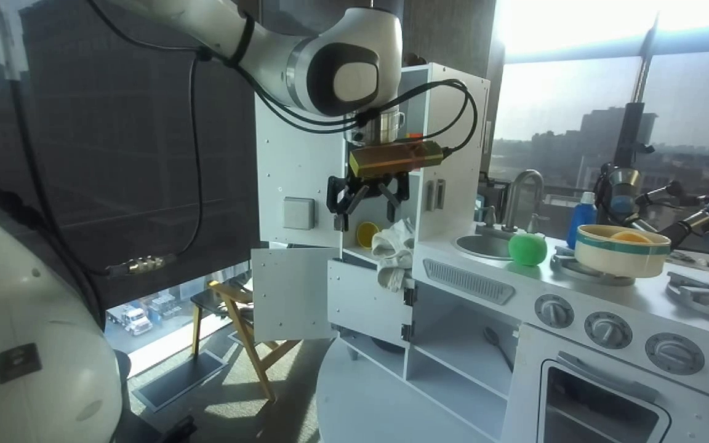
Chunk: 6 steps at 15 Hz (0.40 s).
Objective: Use the white towel to wipe the sink.
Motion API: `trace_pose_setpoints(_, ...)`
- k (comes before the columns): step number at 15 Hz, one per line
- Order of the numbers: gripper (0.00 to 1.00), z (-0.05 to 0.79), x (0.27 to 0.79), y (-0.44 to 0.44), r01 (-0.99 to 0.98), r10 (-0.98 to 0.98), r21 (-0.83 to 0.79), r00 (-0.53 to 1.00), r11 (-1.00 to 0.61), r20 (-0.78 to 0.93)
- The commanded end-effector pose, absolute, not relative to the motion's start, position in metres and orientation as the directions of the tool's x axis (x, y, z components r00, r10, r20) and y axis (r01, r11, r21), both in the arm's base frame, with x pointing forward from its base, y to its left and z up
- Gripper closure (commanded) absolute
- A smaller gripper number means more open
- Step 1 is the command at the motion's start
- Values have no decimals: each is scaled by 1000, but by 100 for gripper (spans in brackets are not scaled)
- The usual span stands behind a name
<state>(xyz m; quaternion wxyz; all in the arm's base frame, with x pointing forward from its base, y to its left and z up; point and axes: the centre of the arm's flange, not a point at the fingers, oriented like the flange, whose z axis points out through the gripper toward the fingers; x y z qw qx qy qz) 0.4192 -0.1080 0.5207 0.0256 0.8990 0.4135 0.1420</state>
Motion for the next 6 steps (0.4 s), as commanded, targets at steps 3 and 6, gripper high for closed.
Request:
trace_pose_setpoints(3,0,524,383,-117,612,642,194,735,-766,217)
trace_pose_setpoints(6,0,518,391,-124,624,648,175,735,-762,200)
